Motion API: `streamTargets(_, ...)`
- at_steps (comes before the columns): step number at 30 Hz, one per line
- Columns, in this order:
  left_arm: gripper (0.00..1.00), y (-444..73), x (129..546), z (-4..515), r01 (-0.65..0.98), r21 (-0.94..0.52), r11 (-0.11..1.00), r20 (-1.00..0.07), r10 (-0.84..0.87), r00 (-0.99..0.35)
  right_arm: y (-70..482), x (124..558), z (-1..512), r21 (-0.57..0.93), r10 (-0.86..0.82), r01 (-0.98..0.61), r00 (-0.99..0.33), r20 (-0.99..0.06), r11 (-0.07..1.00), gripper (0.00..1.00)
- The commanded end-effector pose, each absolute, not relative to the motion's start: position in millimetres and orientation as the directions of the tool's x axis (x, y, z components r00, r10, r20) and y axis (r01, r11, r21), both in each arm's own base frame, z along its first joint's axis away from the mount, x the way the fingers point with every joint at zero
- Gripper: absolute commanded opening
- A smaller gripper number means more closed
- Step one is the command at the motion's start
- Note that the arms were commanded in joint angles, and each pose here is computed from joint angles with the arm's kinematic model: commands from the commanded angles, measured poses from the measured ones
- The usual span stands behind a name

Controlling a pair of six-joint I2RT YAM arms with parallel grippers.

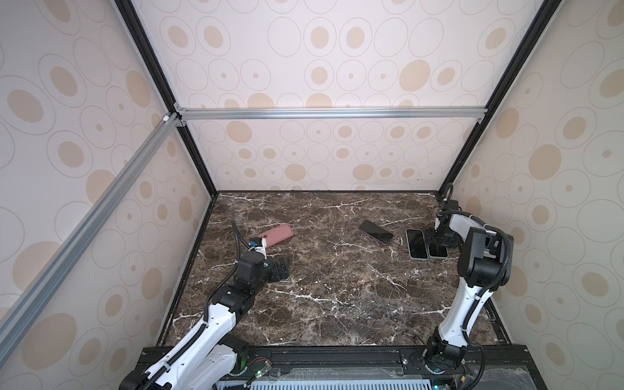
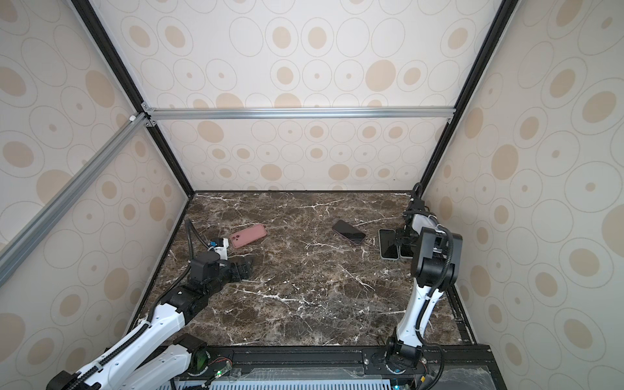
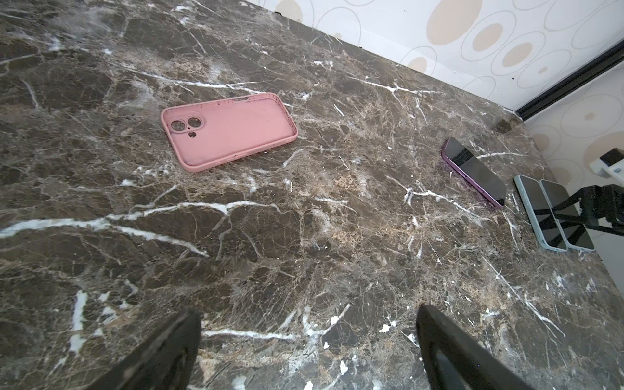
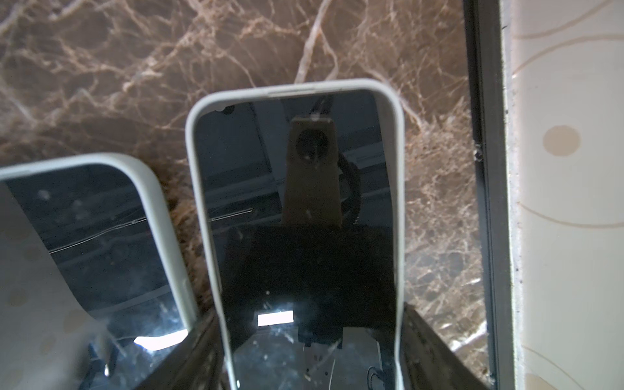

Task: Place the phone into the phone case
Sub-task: 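Lower the cased phone beside the other light-blue-cased phone with the right gripper, then open the right gripper and lift it off the placed phone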

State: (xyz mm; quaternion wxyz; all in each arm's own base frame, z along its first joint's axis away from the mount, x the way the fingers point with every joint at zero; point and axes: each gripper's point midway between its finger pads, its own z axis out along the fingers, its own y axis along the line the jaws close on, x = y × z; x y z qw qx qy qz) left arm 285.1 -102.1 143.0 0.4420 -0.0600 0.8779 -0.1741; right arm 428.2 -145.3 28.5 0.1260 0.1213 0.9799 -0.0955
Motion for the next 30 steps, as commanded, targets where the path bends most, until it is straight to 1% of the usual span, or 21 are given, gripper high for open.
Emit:
streamTargets(1, 1.00, -99.3, 287.1, 152.3, 0.050, -0.346, 0.937, -0.773, -0.255, -0.581, -146.6, 423.9, 28.1, -0.160, 0.229, 0.272, -0.943, -0.241, 0.949, 0.52)
streamTargets(5, 1.00, -98.3, 287.2, 152.1, 0.046, -0.345, 0.937, -0.772, -0.256, -0.581, -153.2, 417.4, 28.8, -0.206, 0.230, 0.277, -0.947, -0.225, 0.939, 0.67)
streamTargets(7, 1.00, -98.7, 287.1, 152.2, 0.048, -0.347, 0.936, -0.773, -0.256, -0.581, -156.7, 414.9, 30.0, -0.229, 0.234, 0.284, -0.946, -0.223, 0.931, 0.72)
streamTargets(13, 1.00, -98.2, 287.2, 150.9, 0.045, -0.347, 0.937, -0.772, -0.258, -0.581, -151.7, 414.9, 35.2, -0.201, 0.245, 0.293, -0.941, -0.235, 0.935, 0.79)
streamTargets(18, 1.00, -98.1, 287.6, 149.0, 0.039, -0.348, 0.937, -0.766, -0.260, -0.587, -145.5, 413.6, 36.5, -0.168, 0.249, 0.291, -0.939, -0.236, 0.942, 0.87)
streamTargets(23, 1.00, -97.9, 288.7, 148.5, 0.034, -0.349, 0.936, -0.764, -0.263, -0.589, -146.5, 409.9, 36.0, -0.177, 0.262, 0.303, -0.939, -0.222, 0.936, 0.89)
streamTargets(25, 1.00, -97.0, 290.7, 149.8, 0.027, -0.349, 0.937, -0.766, -0.269, -0.584, -147.1, 407.6, 40.9, -0.184, 0.273, 0.318, -0.933, -0.233, 0.930, 0.89)
streamTargets(30, 1.00, -90.4, 303.9, 146.0, -0.029, -0.334, 0.942, -0.754, -0.285, -0.592, -137.1, 404.4, 76.1, -0.202, 0.260, 0.337, -0.907, -0.331, 0.920, 0.89)
